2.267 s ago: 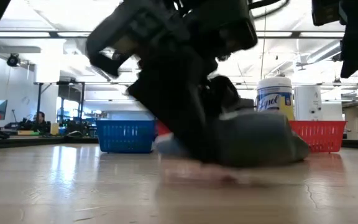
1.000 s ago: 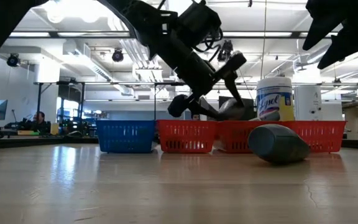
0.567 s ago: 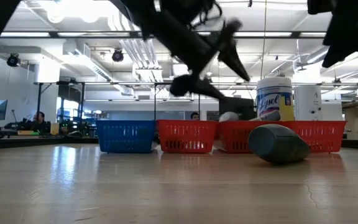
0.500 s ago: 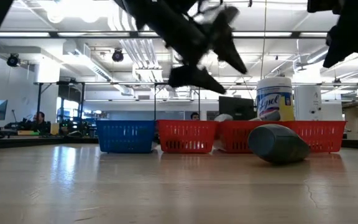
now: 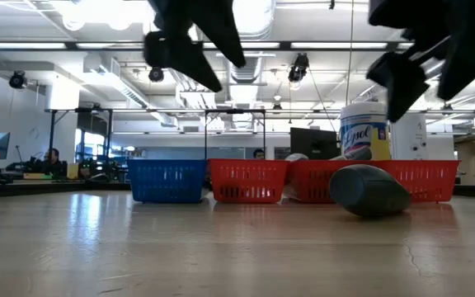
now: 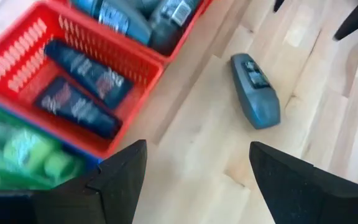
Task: Pick & Place Travel size toiletries
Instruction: Put the gray deodorant into the middle red bin
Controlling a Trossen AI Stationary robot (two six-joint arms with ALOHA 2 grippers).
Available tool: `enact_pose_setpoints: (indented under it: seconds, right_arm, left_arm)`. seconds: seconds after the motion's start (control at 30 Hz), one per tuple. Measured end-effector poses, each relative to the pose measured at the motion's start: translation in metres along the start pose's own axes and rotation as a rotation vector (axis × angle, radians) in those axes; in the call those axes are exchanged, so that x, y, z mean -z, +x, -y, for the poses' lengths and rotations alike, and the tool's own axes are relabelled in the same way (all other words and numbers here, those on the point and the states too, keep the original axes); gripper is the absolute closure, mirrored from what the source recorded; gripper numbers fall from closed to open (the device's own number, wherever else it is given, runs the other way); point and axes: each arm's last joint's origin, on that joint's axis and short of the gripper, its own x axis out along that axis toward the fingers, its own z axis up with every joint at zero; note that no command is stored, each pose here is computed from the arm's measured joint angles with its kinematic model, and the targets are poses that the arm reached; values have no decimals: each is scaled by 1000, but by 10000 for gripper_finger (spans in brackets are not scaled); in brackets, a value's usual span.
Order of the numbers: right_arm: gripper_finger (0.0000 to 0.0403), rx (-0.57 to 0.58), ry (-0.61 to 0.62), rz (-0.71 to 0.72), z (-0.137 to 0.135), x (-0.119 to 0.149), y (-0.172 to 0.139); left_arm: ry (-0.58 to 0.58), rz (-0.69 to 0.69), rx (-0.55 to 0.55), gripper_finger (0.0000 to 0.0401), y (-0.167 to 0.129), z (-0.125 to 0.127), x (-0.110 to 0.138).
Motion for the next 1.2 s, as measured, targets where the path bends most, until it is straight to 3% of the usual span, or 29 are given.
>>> enact_pose_setpoints:
  seconds: [0.3,0.6,0.87,1.07,1.2]
  right_arm:
    - [90,-87,-285,24,0,-13,33]
    - [78,-118,-382,8,6,-18,69]
    - [84,-194,-312,-80,17,-13,98]
    - [153,-208,-223,-97,22,-15,104]
    - [197,-173,-162,-95,25,-18,89]
  left_arm:
    - [-164,30,-15,114,-21,7,41]
    - [-242,91,-11,114,-28,17,59]
    - [-239,112,-24,114,-29,17,59]
    - [-231,144,-44,114,-29,16,58]
    - [-230,169,-52,114,-33,15,56]
